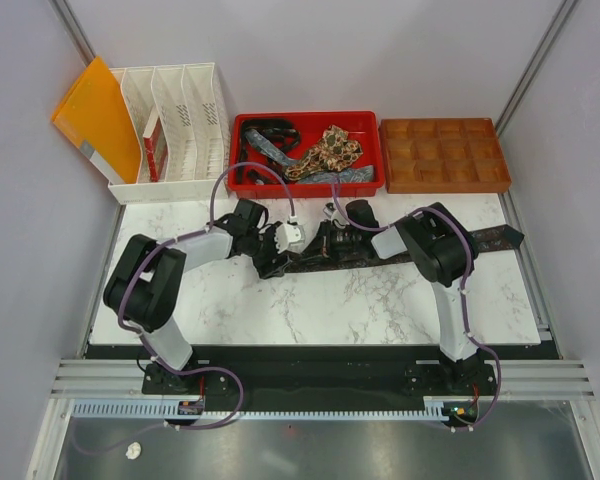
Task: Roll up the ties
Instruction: Roll the tie at the center of the board.
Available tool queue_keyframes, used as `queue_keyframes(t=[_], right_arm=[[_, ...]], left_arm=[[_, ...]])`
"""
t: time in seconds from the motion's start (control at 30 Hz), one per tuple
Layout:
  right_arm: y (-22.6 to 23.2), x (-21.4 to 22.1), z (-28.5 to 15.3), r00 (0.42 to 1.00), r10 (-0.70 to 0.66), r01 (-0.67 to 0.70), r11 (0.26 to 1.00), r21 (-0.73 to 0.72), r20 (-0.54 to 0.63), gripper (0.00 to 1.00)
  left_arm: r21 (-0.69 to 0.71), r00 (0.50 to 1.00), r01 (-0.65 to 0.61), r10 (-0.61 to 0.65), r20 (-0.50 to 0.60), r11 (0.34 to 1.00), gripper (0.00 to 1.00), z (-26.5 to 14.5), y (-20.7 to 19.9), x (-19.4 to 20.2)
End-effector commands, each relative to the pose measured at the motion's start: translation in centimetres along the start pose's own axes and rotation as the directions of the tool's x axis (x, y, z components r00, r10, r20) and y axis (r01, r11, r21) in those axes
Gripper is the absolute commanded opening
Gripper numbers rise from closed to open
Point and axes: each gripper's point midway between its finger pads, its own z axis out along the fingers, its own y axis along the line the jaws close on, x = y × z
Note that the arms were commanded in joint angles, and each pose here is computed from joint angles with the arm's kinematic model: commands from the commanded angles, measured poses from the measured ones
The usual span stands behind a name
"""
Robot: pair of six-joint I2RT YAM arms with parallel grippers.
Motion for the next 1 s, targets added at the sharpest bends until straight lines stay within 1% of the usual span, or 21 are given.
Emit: queue_keyframes(t=[0.0, 0.07, 0.17, 0.27, 0.3, 0.37, 0.4, 0.47, 0.5, 0.53, 0.6, 0.63, 0.7, 0.77, 0.87, 0.93, 0.97], right_arm=[[-3.8, 1.0, 0.9, 0.999, 0.039, -0.04, 0.996, 0.078, 0.015, 0.0], [-3.5, 0.7, 1.0, 0.999, 0.033, -0.034, 0.997, 0.064, 0.02, 0.0], [-3.4, 0.6, 1.3, 0.999, 0.035, -0.036, 0.998, 0.052, 0.014, 0.0], [-3.2, 0.9, 1.4, 0.999, 0.038, -0.038, 0.998, 0.047, 0.004, 0.0], [-3.2, 1.2, 1.3, 0.999, 0.045, -0.044, 0.998, 0.051, -0.001, 0.0], [-3.1, 1.6, 1.3, 0.998, 0.055, -0.055, 0.997, 0.049, -0.007, 0.0], [-3.0, 1.6, 1.3, 0.998, 0.061, -0.061, 0.997, 0.047, -0.01, 0.02], [-2.5, 1.4, 1.4, 0.998, 0.064, -0.064, 0.997, 0.032, -0.012, 0.1], [-1.9, 1.3, 1.2, 0.998, 0.057, -0.056, 0.998, 0.016, -0.019, 0.21], [-1.7, 1.2, 1.1, 0.998, 0.065, -0.064, 0.998, 0.023, -0.022, 0.25], [-0.5, 0.2, 0.3, 0.999, 0.035, -0.035, 0.999, 0.013, -0.005, 0.34], [-0.6, 0.2, -0.1, 0.999, 0.043, -0.042, 0.999, 0.029, -0.009, 0.37], [0.3, -0.6, -1.0, 1.0, 0.005, -0.005, 0.999, 0.033, 0.002, 0.4], [0.6, -0.7, -1.6, 1.0, 0.011, -0.011, 0.999, 0.041, 0.003, 0.42], [2.2, -1.3, -2.1, 0.999, -0.02, 0.019, 0.999, 0.027, 0.027, 0.43], [2.7, -1.4, -2.0, 0.999, -0.011, 0.01, 1.0, 0.023, 0.036, 0.47], [2.5, -1.2, -1.6, 1.0, -0.008, 0.007, 1.0, 0.027, 0.029, 0.52]], left_arm=[[0.002, 0.998, -0.059, 0.059, -0.006, 0.998, 0.74, 0.4, 0.5, -1.1], [-0.006, 0.998, -0.051, 0.051, -0.031, 0.999, 0.72, 0.8, 0.7, -0.8], [-0.007, 0.998, -0.042, 0.041, -0.049, 0.999, 0.66, 1.1, 1.0, -0.7], [-0.005, 0.998, -0.049, 0.048, -0.049, 0.999, 0.54, 1.0, 1.0, -1.0], [-0.005, 0.998, -0.049, 0.048, -0.049, 0.999, 0.47, 0.9, 1.0, -1.1], [-0.002, 0.997, -0.064, 0.063, -0.043, 0.998, 0.4, 0.8, 1.1, -1.5], [-0.003, 0.997, -0.072, 0.072, -0.039, 0.997, 0.35, 0.7, 1.2, -1.7], [0.001, 0.995, -0.095, 0.095, -0.036, 0.995, 0.34, 0.7, 1.4, -2.2], [0.007, 0.995, -0.093, 0.093, -0.044, 0.996, 0.31, 0.9, 1.4, -2.1], [0.021, 0.994, -0.089, 0.09, -0.061, 0.996, 0.31, 0.9, 1.2, -1.8], [0.028, 0.992, -0.106, 0.108, -0.065, 0.994, 0.3, 1.0, 1.3, -1.9], [0.031, 0.991, -0.113, 0.115, -0.069, 0.993, 0.3, 0.9, 1.3, -1.8], [0.033, 0.988, -0.13, 0.132, -0.075, 0.991, 0.29, 1.0, 1.3, -1.6], [0.036, 0.988, -0.124, 0.127, -0.088, 0.992, 0.29, 1.1, 1.4, -1.4], [0.041, 0.987, -0.124, 0.128, -0.095, 0.991, 0.29, 1.3, 1.5, -1.2], [0.047, 0.987, -0.125, 0.129, -0.098, 0.991, 0.29, 1.4, 1.3, -1.0], [0.047, 0.986, -0.128, 0.132, -0.098, 0.991, 0.29, 1.5, 1.4, -1.0]])
